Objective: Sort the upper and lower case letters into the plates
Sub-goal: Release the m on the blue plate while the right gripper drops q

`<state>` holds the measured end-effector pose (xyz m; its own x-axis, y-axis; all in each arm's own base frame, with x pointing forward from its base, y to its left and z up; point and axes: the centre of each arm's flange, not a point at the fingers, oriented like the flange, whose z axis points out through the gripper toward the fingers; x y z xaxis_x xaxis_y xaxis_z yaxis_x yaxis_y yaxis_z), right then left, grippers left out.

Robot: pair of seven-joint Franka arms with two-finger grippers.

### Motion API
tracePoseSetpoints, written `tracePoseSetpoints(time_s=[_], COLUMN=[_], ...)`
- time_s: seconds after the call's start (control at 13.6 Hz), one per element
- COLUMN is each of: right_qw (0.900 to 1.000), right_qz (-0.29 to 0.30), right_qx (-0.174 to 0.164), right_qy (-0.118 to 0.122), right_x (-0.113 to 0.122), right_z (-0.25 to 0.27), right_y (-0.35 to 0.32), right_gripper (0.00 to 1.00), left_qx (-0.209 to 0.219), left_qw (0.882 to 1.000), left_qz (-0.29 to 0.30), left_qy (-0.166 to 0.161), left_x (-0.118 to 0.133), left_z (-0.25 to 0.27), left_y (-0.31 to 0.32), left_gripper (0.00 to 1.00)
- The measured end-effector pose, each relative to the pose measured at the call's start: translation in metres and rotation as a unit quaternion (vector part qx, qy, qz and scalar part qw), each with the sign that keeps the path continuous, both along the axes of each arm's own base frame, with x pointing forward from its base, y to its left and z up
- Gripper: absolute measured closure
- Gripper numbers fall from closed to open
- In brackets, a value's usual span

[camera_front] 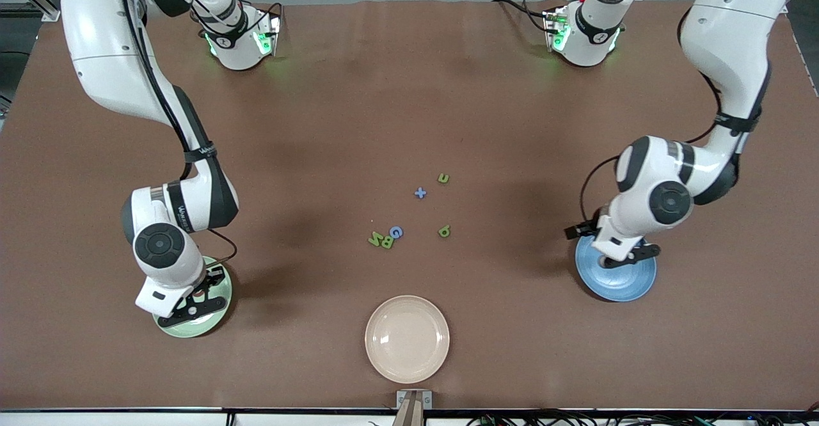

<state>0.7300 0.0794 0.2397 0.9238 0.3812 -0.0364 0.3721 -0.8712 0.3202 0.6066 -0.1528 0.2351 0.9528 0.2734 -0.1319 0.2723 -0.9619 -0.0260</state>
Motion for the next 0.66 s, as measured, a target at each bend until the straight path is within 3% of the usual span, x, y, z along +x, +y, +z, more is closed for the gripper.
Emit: tracePoseSetpoints(time_s=[0.22,0.44,0.66], right_qw=[1.000,0.996,0.983], right_qz=[0.002,-0.044,-0.127], right_qx=[0.005,0.076,0.132], right_qy=[0.000,0.002,0.005], right_x=[0.000,-0.006,-0.017], right_z=[-0.005,-0.004,-0.005], right_y=[0.005,0.044,0.094], right_gripper=[0.17,0.13,0.13], left_qx=[0.000,0.018,0.012], left_qw=[0.999,0.992,0.973], left_qz=[0.047,0.123,0.229], left_qy=[0.007,0.010,-0.002], left_x=[-0.032,-0.075,-0.110], left_z=[0.007,-0.001,-0.009], left_y=[-0.094,-0.177,-0.238], left_gripper=[0.02,0.07,0.07])
